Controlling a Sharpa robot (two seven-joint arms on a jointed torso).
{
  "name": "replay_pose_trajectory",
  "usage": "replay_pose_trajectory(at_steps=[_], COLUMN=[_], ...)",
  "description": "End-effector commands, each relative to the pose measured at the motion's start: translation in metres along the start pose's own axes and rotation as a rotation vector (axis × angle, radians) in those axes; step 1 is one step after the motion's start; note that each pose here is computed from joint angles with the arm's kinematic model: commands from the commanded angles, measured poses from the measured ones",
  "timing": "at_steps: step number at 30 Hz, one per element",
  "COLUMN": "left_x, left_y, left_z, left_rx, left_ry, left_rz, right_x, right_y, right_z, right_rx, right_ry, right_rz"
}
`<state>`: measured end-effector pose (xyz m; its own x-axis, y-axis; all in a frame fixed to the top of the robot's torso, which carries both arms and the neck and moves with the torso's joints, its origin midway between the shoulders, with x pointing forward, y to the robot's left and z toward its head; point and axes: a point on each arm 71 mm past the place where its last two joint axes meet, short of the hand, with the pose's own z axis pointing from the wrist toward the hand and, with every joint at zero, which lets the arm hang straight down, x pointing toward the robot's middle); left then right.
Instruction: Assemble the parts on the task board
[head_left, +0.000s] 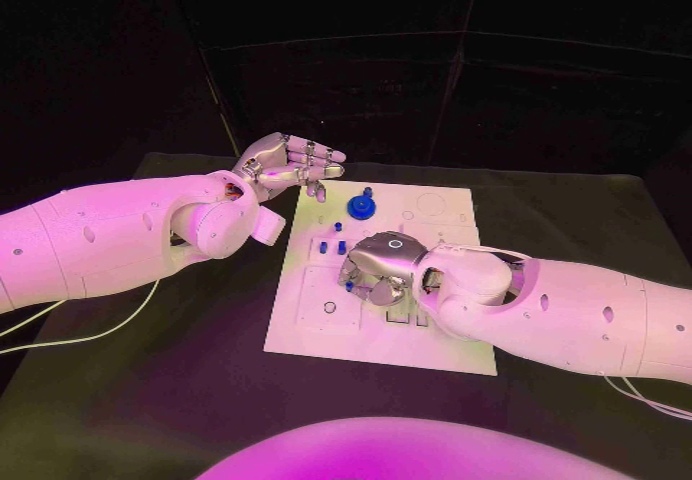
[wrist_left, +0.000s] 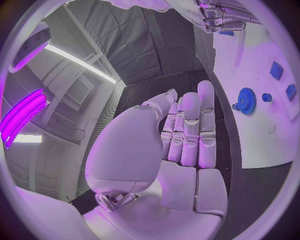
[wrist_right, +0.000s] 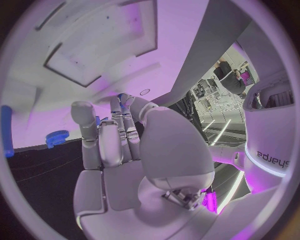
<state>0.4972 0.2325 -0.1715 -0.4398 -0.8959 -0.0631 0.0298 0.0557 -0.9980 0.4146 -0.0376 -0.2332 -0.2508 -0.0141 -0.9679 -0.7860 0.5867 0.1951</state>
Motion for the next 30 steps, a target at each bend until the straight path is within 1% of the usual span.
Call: replay_pose_trajectory(at_steps=[1, 7, 14, 18, 21, 26, 30], left_x=[0.001, 0.0002, -0.0008, -0.0019, -0.0025, -0.0031, -0.0032], left_y=[-0.001, -0.0008, -0.0004, -0.0002, -0.0001, 0.0002, 0.0005], left_z=[0.0005, 0.0001, -0.0002, -0.0006, -0.0007, -0.0006, -0.0006], left_rx=[0.003, 0.002, -0.001, -0.003, -0.004, -0.005, -0.006], left_ry=[0.012, 0.011, 0.011, 0.008, 0.007, 0.006, 0.007], left_rz=[-0.009, -0.009, -0.009, -0.008, -0.008, -0.007, -0.007], right_x=[0.004, 0.0, -0.008, -0.012, -0.014, -0.017, -0.02], right_y=[-0.002, -0.001, -0.003, -0.006, -0.009, -0.015, -0.023], right_z=[-0.001, -0.006, -0.015, -0.023, -0.029, -0.042, -0.053], right_rx=[0.01, -0.008, -0.032, -0.034, -0.029, -0.008, 0.032], right_ry=[0.008, -0.045, -0.149, -0.212, -0.244, -0.274, -0.27], right_rz=[-0.007, 0.006, 0.038, 0.062, 0.079, 0.118, 0.148])
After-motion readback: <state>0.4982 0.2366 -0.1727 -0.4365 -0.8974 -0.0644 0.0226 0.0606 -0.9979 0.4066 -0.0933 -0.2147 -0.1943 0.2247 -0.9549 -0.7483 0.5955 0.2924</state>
